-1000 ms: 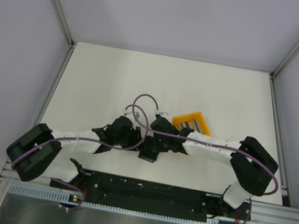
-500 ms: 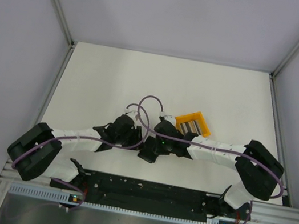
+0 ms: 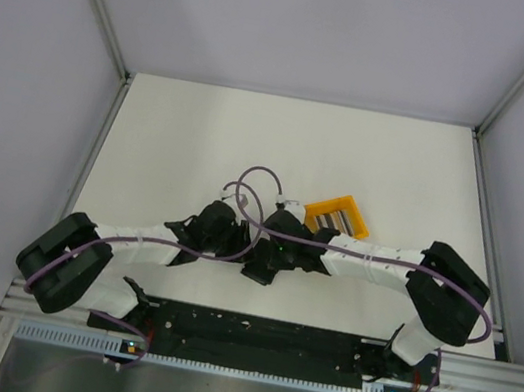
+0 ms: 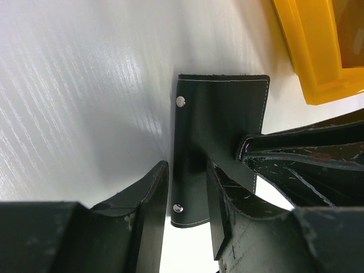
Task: Put the credit cards into the card holder
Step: Close the card holder at the center of the board.
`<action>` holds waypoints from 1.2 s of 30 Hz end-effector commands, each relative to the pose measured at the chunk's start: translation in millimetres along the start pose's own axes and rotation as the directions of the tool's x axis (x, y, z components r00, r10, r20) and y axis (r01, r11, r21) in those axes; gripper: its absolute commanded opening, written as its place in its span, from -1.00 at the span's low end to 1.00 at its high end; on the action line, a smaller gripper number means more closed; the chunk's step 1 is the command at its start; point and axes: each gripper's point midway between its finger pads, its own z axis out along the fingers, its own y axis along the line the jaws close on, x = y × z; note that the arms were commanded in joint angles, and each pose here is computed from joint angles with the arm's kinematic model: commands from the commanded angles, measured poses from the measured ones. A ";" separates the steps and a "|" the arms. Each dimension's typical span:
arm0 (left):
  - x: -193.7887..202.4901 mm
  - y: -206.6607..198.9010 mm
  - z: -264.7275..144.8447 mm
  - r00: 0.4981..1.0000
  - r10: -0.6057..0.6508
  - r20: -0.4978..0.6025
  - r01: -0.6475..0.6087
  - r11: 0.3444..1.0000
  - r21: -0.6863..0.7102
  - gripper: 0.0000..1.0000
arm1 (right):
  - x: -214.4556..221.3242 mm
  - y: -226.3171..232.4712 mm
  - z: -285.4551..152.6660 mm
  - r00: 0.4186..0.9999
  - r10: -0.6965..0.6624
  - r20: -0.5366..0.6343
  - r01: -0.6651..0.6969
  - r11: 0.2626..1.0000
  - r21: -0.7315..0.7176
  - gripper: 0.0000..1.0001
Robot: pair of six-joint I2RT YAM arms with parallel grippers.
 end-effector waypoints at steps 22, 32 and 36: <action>46.4 14.0 -7.4 0.993 -0.112 -0.048 0.111 0.994 -0.016 -0.26 | 33.0 -38.5 4.9 0.955 -0.252 -0.156 0.269 0.958 0.100 -0.65; 30.9 14.9 -11.1 0.998 -0.063 0.004 0.063 0.994 -0.090 -0.26 | 19.9 -32.6 -2.3 0.973 -0.204 -0.107 0.216 0.970 0.112 -0.64; 15.4 16.3 -14.3 1.000 -0.010 0.026 0.014 0.989 -0.147 -0.26 | 18.1 -31.7 -3.9 0.987 -0.141 -0.083 0.150 0.981 0.123 -0.64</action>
